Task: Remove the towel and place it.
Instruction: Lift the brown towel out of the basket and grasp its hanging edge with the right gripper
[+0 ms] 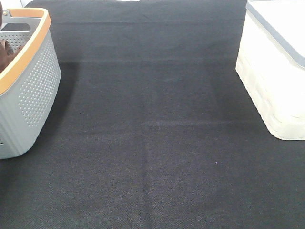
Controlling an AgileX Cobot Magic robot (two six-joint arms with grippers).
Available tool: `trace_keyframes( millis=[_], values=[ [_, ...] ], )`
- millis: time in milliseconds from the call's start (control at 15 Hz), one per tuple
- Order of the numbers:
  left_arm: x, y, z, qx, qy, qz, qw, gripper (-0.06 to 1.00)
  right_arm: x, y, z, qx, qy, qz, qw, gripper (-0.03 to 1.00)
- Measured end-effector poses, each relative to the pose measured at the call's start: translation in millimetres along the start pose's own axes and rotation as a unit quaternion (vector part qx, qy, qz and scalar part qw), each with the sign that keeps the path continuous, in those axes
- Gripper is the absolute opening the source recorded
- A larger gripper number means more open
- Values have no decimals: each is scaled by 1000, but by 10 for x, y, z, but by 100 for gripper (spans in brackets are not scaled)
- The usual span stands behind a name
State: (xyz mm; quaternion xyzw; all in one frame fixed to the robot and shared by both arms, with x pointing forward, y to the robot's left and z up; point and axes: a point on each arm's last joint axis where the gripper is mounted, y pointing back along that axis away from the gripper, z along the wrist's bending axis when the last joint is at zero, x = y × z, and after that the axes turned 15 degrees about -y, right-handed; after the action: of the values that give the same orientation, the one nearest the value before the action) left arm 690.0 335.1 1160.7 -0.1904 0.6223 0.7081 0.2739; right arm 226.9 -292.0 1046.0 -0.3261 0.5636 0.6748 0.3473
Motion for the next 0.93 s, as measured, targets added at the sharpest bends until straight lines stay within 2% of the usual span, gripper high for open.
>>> trace_keyframes(
  millis=[200,467,600,800,933],
  values=[
    [-52,431,-12,11,-3,-45,999,0,0,0,0,0,0,0,1000,63],
    [-81,1005,-94,56,-6,-111,992,0,0,0,0,0,0,0,1000,63],
    [-87,1104,-112,65,-6,-126,990,0,0,0,0,0,0,0,1000,63],
    [-135,1372,-159,90,-1,-187,978,0,0,0,0,0,0,0,1000,63],
    [-192,1533,-190,108,5,-240,965,0,0,0,0,0,0,0,1000,63]
  ],
)
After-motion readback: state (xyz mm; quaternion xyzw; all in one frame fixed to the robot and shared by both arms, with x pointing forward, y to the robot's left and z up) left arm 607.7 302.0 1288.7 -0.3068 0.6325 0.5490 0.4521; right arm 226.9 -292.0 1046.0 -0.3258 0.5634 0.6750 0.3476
